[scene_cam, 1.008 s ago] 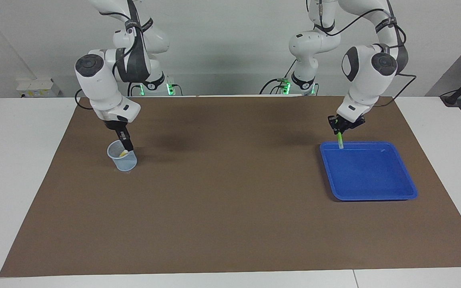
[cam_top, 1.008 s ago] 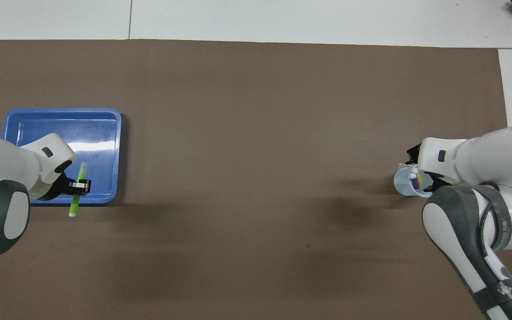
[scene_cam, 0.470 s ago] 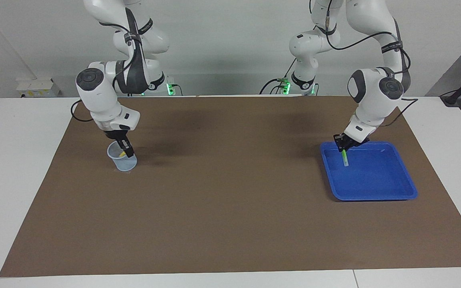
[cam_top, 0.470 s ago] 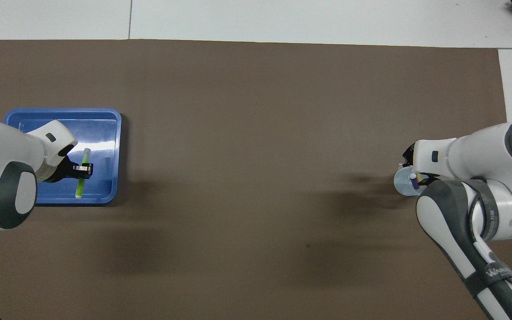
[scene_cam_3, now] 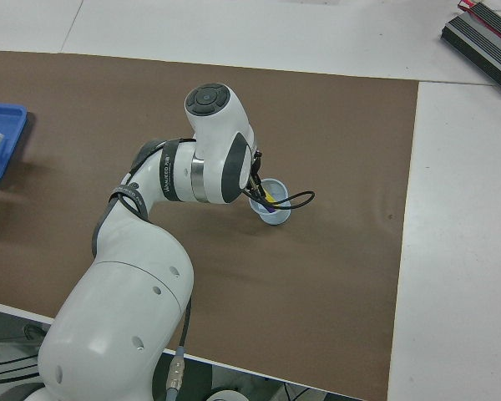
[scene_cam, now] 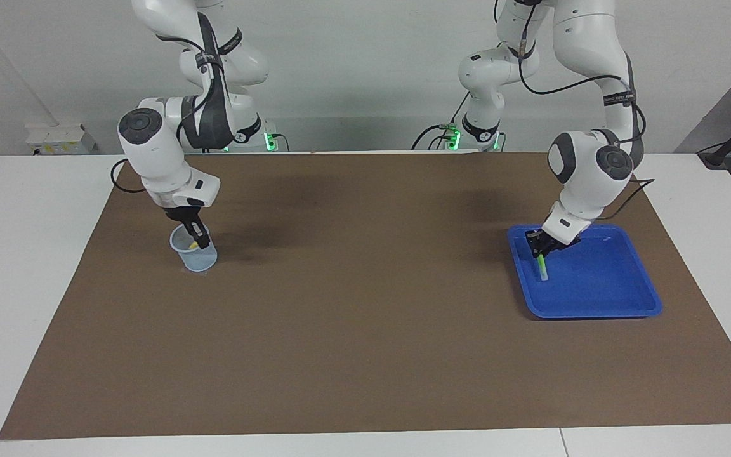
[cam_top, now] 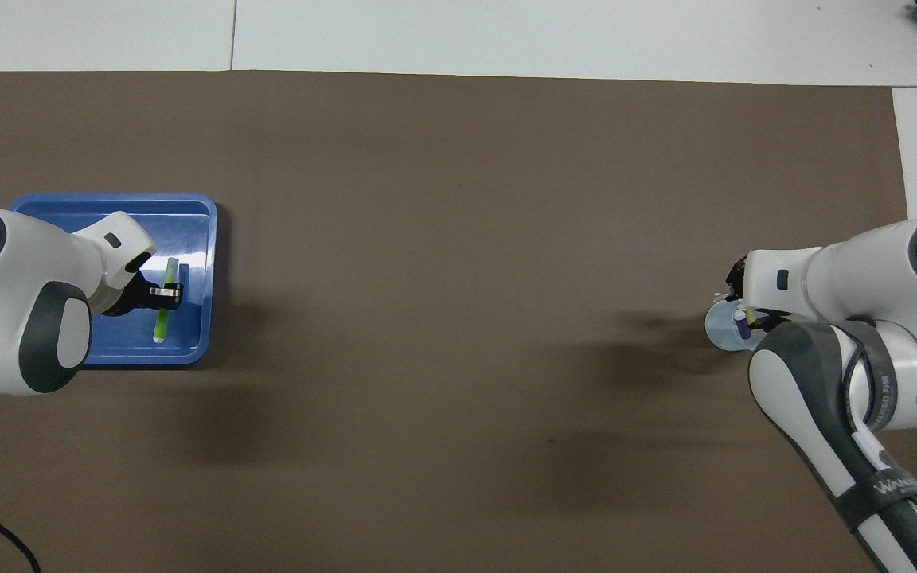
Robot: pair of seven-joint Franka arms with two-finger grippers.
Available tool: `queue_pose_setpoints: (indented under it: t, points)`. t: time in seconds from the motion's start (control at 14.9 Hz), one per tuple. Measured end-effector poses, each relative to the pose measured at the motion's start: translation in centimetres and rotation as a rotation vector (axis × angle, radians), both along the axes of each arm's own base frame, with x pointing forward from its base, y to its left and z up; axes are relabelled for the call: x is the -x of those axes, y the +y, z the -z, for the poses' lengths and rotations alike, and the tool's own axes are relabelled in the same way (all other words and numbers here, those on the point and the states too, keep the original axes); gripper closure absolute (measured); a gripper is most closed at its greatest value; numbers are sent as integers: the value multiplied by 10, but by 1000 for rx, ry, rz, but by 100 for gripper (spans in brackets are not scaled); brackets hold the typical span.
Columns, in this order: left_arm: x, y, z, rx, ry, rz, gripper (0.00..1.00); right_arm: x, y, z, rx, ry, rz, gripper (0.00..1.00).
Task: Right arm passes pens to left for tray arrangement
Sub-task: 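Lower the green pen into the blue tray and open the left gripper, then pull the yellow pen from the cup with the right gripper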
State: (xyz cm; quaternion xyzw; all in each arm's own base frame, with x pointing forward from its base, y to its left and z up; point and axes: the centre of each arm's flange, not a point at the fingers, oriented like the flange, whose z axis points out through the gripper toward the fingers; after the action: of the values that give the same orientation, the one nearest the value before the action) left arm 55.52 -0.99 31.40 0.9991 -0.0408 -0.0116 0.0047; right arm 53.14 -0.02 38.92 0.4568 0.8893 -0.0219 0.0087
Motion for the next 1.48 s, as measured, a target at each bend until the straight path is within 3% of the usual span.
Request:
queue_pose_setpoints:
  t: [0.13,0.27,0.47,0.81,1.01,1.21,1.48]
  points:
    - [-3,0,10,-16,-9,9,81,0,-3,0,0,0,-3,60]
    - [-3,-1,11,-20,-11,13,81,-1,-5,-3,1,-6,-2,78]
    - [-4,-3,11,-22,-13,11,78,-1,-10,-8,1,-16,7,79]
    - [-4,-15,14,-23,-13,-98,26,-2,-22,-14,2,-8,31,80]
    - [-8,-8,8,-33,-21,-108,0,-3,-38,-28,5,19,125,81]
    - [-19,-16,-10,-31,-35,-104,0,-7,-40,-71,13,18,258,81]
    - [-28,-21,-27,4,-38,-137,0,-8,-33,-142,53,-21,451,81]
